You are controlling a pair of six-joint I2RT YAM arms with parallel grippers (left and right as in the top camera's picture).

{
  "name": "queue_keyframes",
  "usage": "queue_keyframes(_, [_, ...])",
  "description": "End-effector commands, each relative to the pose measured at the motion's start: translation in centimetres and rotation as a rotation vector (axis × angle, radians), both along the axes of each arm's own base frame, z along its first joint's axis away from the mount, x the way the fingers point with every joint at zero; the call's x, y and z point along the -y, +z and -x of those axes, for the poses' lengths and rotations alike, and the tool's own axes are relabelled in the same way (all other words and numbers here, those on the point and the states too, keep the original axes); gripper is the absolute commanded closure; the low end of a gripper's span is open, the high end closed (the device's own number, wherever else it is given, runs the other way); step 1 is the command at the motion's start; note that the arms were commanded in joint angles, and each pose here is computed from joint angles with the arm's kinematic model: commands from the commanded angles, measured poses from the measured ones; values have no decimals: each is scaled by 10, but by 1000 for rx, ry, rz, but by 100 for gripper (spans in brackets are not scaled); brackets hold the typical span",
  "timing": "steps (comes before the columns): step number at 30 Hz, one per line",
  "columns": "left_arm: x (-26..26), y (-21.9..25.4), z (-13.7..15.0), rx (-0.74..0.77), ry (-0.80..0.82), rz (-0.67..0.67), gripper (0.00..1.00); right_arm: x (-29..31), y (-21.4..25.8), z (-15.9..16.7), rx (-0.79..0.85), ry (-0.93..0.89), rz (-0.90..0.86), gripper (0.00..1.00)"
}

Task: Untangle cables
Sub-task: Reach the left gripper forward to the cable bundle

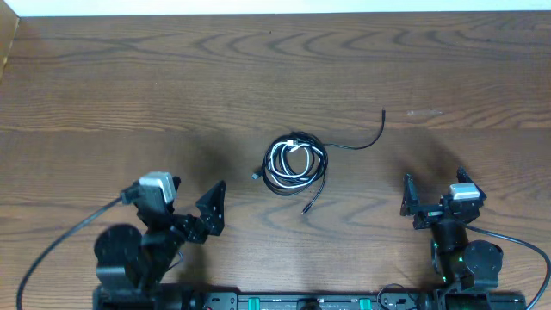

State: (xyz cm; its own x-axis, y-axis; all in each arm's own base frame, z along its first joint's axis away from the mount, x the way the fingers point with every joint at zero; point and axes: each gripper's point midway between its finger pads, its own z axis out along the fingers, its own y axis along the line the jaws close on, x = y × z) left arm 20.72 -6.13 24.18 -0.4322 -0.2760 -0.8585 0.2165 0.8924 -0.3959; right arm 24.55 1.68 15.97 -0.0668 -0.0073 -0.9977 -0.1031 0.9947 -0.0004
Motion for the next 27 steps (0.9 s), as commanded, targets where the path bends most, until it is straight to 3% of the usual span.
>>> queue_keyframes(1, [7, 17, -3, -53, -40, 20, 2, 3, -1, 0, 1, -14, 8, 1])
queue_keyframes(8, [9, 21, -8, -224, -48, 24, 2, 3, -1, 0, 1, -14, 8, 1])
queue_keyframes(17, [26, 41, -17, -271, -130, -2, 2, 3, -1, 0, 1, -14, 8, 1])
queue_keyframes(27, [77, 14, -18, -346, -461, -229, 2, 3, -1, 0, 1, -14, 8, 1])
